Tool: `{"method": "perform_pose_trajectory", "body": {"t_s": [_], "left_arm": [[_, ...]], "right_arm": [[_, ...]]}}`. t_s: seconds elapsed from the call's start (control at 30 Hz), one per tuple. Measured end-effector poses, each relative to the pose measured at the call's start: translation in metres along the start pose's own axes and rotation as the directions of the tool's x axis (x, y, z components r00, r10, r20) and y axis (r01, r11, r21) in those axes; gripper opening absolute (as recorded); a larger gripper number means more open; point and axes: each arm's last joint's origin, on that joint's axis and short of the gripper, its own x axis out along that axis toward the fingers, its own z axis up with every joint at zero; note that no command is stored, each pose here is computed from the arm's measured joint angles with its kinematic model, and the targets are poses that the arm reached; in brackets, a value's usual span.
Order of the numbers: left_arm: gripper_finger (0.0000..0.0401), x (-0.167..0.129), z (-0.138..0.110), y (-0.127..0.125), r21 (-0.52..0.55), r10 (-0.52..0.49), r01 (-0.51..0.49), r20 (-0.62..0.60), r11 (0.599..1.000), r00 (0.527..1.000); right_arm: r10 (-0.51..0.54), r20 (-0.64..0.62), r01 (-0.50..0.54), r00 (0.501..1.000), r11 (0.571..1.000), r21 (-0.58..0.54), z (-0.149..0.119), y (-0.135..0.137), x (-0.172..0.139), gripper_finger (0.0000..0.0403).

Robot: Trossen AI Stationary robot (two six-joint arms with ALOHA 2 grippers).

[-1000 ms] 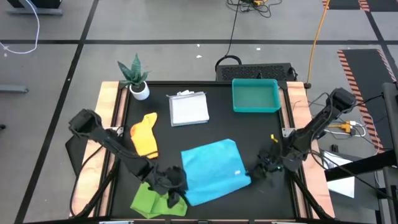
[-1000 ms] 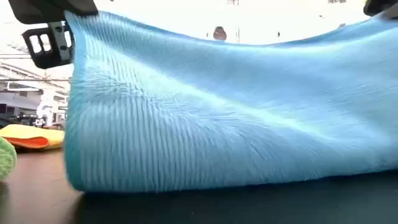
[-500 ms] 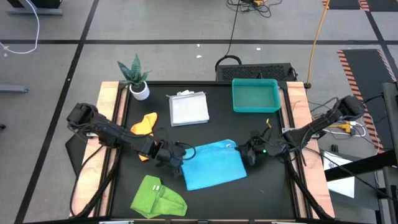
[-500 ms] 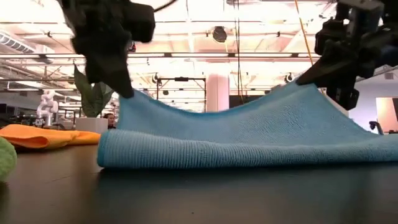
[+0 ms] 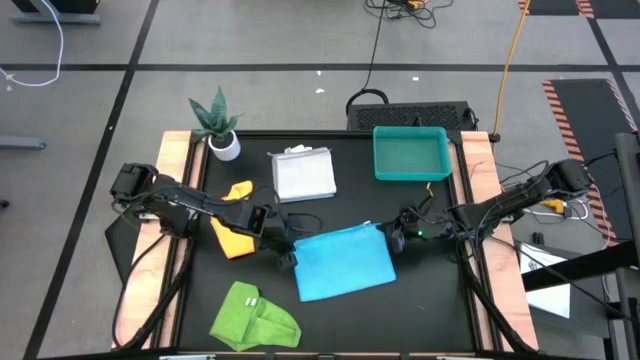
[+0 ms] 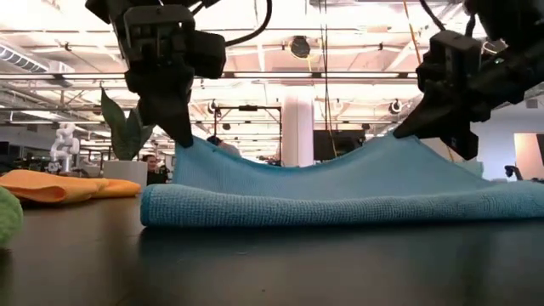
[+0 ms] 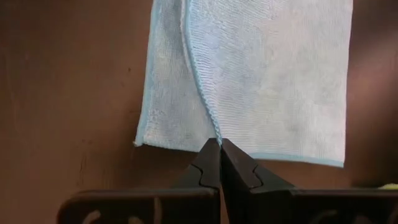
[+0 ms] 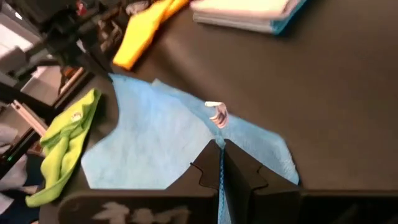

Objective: Fold microfiber towels
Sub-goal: Fold the blue microfiber towel

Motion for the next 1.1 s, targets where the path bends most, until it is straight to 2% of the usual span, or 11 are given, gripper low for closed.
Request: {"method": "perform_pose_trajectory", "body": {"t_s": [0.17,0.5,0.63,0.77,0.97,1.1], "left_arm": [[0.0006,0.000,0.004,0.006,0.003,-0.016,0.016,-0.005,1.000,1.000],[0.0051,-0.001,0.005,0.016,-0.049,-0.010,0.008,-0.056,0.999,0.998],[0.0050,-0.001,0.007,0.014,-0.034,-0.028,0.027,-0.030,0.999,0.999],[0.0049,0.008,0.015,0.001,0.074,-0.064,0.057,0.090,0.996,0.994],[0.0009,0.042,0.013,0.004,0.071,-0.048,0.044,0.044,0.996,0.998],[0.0005,0.056,0.010,0.005,0.063,-0.043,0.042,0.014,0.997,0.999]], "right_arm": [[-0.030,-0.046,0.029,0.998,0.999,-0.012,-0.002,-0.006,0.008,0.0000],[-0.056,-0.060,0.054,0.997,0.998,-0.022,-0.002,-0.012,0.019,0.0000],[-0.064,-0.076,0.062,0.995,0.998,-0.026,-0.002,-0.015,0.021,0.0000],[-0.080,-0.073,0.078,0.994,0.996,-0.034,-0.001,-0.017,0.024,0.0000],[-0.114,-0.061,0.112,0.992,0.993,-0.030,0.003,-0.023,0.025,0.0000],[-0.146,-0.058,0.143,0.988,0.988,-0.052,0.005,-0.028,0.029,0.0000]]}}
